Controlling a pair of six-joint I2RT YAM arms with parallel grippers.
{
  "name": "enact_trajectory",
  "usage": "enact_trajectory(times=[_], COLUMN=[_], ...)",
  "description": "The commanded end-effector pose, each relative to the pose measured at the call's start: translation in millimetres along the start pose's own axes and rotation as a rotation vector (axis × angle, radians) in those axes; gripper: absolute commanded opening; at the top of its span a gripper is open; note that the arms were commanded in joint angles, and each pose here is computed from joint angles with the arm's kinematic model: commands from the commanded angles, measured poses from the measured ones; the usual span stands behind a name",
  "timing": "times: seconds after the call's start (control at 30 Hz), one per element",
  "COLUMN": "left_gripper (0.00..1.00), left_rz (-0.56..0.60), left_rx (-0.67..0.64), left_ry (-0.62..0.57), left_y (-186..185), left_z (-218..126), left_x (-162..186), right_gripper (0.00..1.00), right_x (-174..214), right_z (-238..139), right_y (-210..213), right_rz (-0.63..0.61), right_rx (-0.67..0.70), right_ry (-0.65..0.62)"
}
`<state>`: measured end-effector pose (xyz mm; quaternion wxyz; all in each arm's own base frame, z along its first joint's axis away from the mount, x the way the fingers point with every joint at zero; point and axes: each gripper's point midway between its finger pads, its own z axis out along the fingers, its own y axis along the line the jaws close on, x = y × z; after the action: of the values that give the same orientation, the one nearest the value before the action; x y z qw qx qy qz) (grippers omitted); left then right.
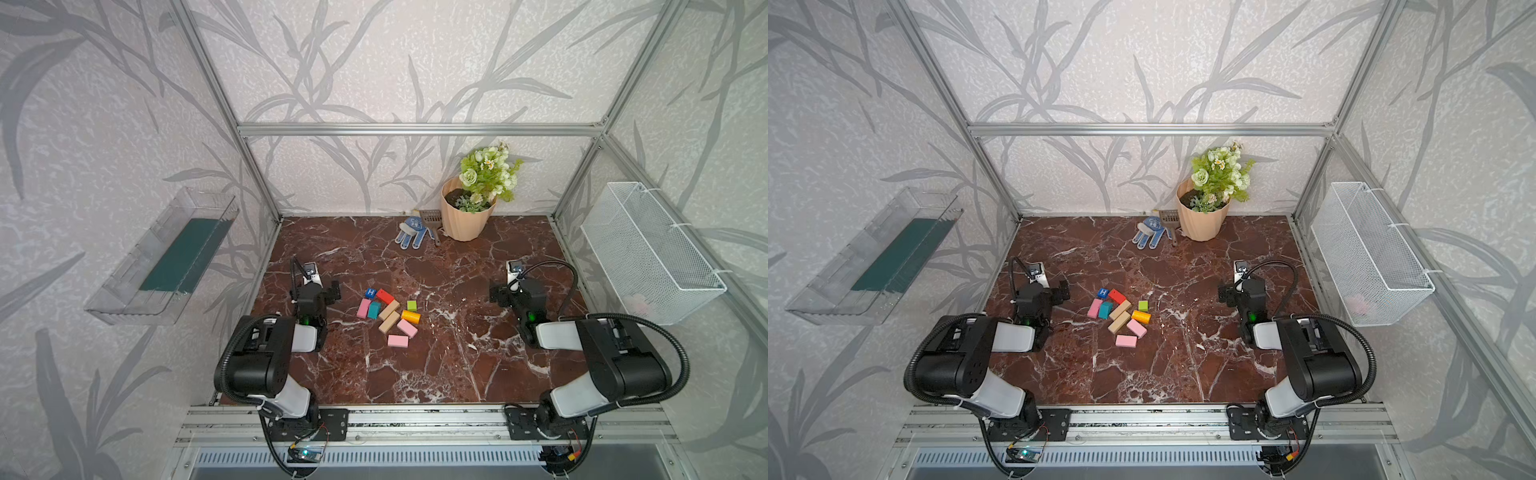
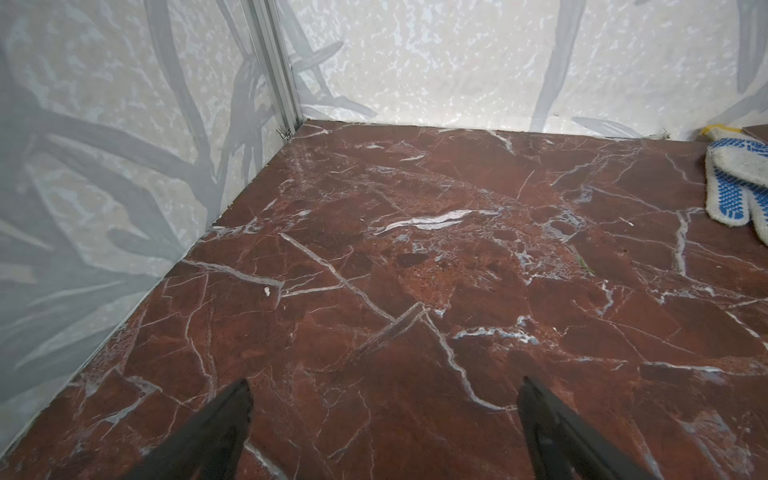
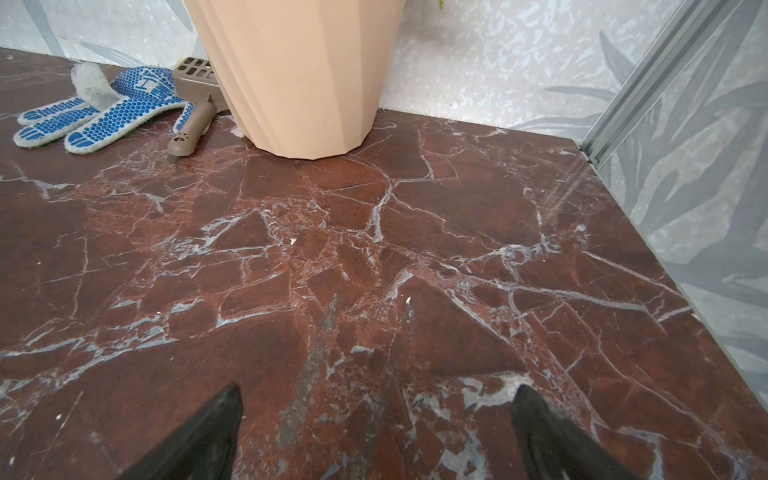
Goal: Build the wood block tower
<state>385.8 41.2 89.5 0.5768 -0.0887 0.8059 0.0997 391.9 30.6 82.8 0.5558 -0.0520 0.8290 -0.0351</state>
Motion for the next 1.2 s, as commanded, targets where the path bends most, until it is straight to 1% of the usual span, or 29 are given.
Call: enact_trajectory(times=[0.0,0.87,0.93,0.97,1.0,1.03,1.07,1.1,1.13,1.17], left_gripper=[0.99,0.99,0.99,0.99,0.99,0.99,0.99,0.99,0.99,0.99], left_rz=[0.009,0.011,0.031,0.04,0.037,0.013,-0.003,-0.005,-0.007,-0.014], left_rx=[-0.014,-0.011,0.043,0.065,0.07,0.047,0.04,0.048,0.052,0.04], left_ry=[-0.033,-0.032,-0.062,-0.098,-0.157,-0.203,-0.243,-0.279,-0.297,-0.297], left_y=[2,1,-9,-12,-11,-4,0,2,3,5], left_z=[3,3,-2,-9,-22,-35,-47,-58,-66,-70], left_x=[-10,-10,-12,-15,-23,-27,-32,-37,-41,-43], right_gripper=[0.99,0.99,0.99,0.99,0.99,0.99,0.99,0.99,0.99,0.99], right_x=[-9,-9,-9,-14,-19,-28,-33,-40,-47,-47], right_z=[2,2,-2,-5,-12,-21,-30,-38,-44,-47], right_y=[-2,-2,1,1,-2,-7,-9,-9,-6,-4], right_rz=[0.006,0.005,-0.008,-0.013,-0.017,-0.021,-0.032,-0.035,-0.024,-0.015], right_rx=[0.003,0.003,-0.012,0.001,0.039,0.09,0.137,0.163,0.158,0.14], right_ry=[-0.022,-0.022,-0.034,-0.062,-0.091,-0.133,-0.141,-0.138,-0.124,-0.073])
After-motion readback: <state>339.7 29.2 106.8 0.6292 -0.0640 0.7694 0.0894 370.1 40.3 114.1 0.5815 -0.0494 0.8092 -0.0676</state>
